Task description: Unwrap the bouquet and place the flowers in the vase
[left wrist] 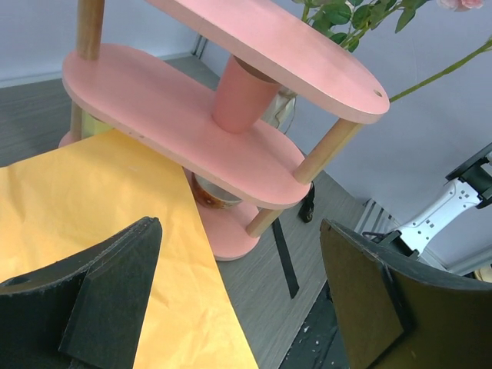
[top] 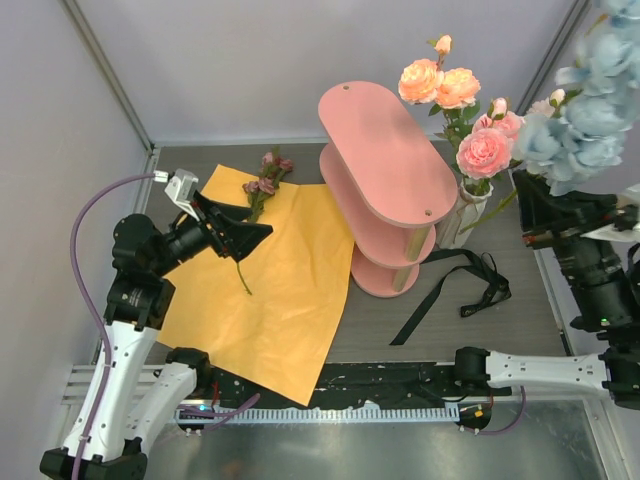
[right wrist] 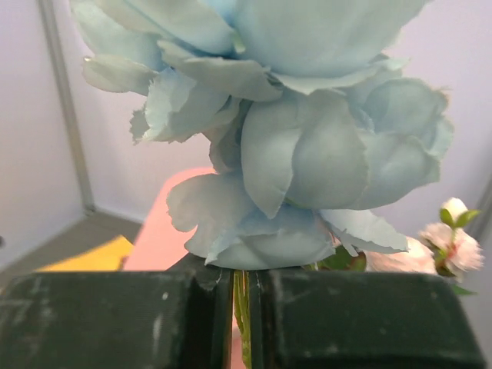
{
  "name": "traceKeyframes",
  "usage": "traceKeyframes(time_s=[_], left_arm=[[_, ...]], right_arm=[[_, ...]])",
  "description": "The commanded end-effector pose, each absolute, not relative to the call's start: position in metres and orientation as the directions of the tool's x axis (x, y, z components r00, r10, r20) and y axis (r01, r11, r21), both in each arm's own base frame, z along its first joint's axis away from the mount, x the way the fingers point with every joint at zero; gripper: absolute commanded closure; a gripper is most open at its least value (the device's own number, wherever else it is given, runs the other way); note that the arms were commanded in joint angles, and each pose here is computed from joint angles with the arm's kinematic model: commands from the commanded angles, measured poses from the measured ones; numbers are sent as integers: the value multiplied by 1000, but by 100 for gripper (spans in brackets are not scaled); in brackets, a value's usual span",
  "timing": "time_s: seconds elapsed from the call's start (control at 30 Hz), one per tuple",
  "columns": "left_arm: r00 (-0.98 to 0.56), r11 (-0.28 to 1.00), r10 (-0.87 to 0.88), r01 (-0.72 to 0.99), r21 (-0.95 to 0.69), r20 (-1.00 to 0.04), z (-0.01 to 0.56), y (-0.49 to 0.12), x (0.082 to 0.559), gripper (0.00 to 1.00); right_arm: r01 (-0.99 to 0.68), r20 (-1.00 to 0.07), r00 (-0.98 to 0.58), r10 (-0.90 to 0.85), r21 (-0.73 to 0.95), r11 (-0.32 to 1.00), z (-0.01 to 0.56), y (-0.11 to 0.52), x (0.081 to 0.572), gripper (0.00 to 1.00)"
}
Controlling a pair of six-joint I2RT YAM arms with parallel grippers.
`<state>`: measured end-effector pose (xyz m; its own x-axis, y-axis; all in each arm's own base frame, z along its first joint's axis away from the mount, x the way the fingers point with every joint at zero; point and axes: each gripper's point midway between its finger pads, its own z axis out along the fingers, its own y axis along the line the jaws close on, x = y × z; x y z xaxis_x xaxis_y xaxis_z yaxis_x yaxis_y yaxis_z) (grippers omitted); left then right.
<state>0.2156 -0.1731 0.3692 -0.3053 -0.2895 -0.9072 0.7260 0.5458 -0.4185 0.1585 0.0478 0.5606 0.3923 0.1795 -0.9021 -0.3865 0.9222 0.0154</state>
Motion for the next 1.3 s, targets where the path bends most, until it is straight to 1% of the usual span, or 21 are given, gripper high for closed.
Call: traceKeyframes(time_s=[0.0, 0.13, 0.17, 0.2, 0.23, 0.27, 0.3, 0.37, 0.4, 0.77, 0.93, 0.97, 1.0, 1.03, 1.07, 1.1, 1.13, 1.17, 1.2, 1.23, 1.27], left_arm=[[-261, 527, -296, 758, -385, -919, 383, -175, 210, 12], [-269, 529, -294, 753, -391, -917, 380, -175, 214, 12], [-268, 525, -296, 756, -391, -917, 381, -176, 213, 12], [-269, 524, -299, 756, -393, -916, 381, -176, 214, 12], [-273, 522, -300, 755, -397, -914, 380, -176, 215, 12], [-267, 519, -302, 759, -393, -915, 381, -177, 216, 12], [-272, 515, -308, 758, -400, -912, 382, -177, 216, 12], [-276, 505, -310, 763, -404, -910, 382, -179, 217, 12], [-278, 504, -313, 762, -407, -908, 382, -179, 217, 12], [-283, 492, -322, 765, -415, -904, 382, -179, 214, 12], [-275, 488, -324, 771, -409, -905, 384, -179, 209, 12], [-273, 489, -322, 772, -406, -907, 384, -179, 208, 12], [-271, 494, -322, 770, -405, -907, 383, -178, 209, 12], [-275, 492, -320, 770, -407, -907, 383, -178, 207, 12], [-275, 493, -318, 769, -406, -907, 383, -178, 206, 11], [-269, 497, -315, 771, -399, -910, 384, -177, 206, 11], [-270, 495, -310, 773, -398, -911, 383, -178, 204, 12], [-269, 499, -303, 772, -393, -914, 382, -177, 204, 11], [-267, 501, -299, 773, -389, -916, 382, -177, 203, 11], [-273, 503, -295, 770, -392, -916, 380, -176, 202, 12], [-268, 502, -294, 774, -386, -918, 382, -176, 200, 11]], right_arm=[[-146, -940, 341, 8, -44, 988, 542, 10, 173, 99], [-79, -947, 322, -5, -33, 996, 537, -3, 175, 99], [-39, -945, 320, -76, -93, 995, 534, -5, 176, 99], [10, -953, 296, -57, -57, 998, 525, -6, 179, 99], [44, -954, 290, -73, -63, 997, 521, -6, 180, 99], [88, -947, 278, -163, -144, 986, 511, -2, 182, 99], [111, -951, 303, -66, -34, 993, 514, -11, 181, 99], [128, -947, 316, -49, -9, 992, 508, -9, 181, 99], [132, -943, 333, 1, 48, 990, 508, -13, 180, 99], [159, -939, 339, -57, -2, 987, 506, 30, 190, 99], [255, -942, 323, -92, -7, 967, 501, 36, 202, 99], [262, -943, 326, -64, 25, 965, 499, 37, 206, 99], [273, -946, 306, -105, -19, 962, 495, 43, 212, 99], [334, -948, 296, -121, -16, 943, 493, 31, 219, 99], [309, -941, 338, -11, 100, 946, 495, 32, 224, 99], [322, -953, 288, -91, 7, 947, 486, 35, 235, 99], [351, -947, 304, -105, 9, 936, 490, 24, 243, 99], [342, -951, 303, -64, 46, 938, 489, 22, 250, 99], [330, -944, 323, -69, 44, 943, 493, 21, 254, 99], [369, -941, 331, -75, 56, 928, 494, 8, 257, 99], [370, -935, 348, -62, 77, 926, 497, 3, 255, 99]])
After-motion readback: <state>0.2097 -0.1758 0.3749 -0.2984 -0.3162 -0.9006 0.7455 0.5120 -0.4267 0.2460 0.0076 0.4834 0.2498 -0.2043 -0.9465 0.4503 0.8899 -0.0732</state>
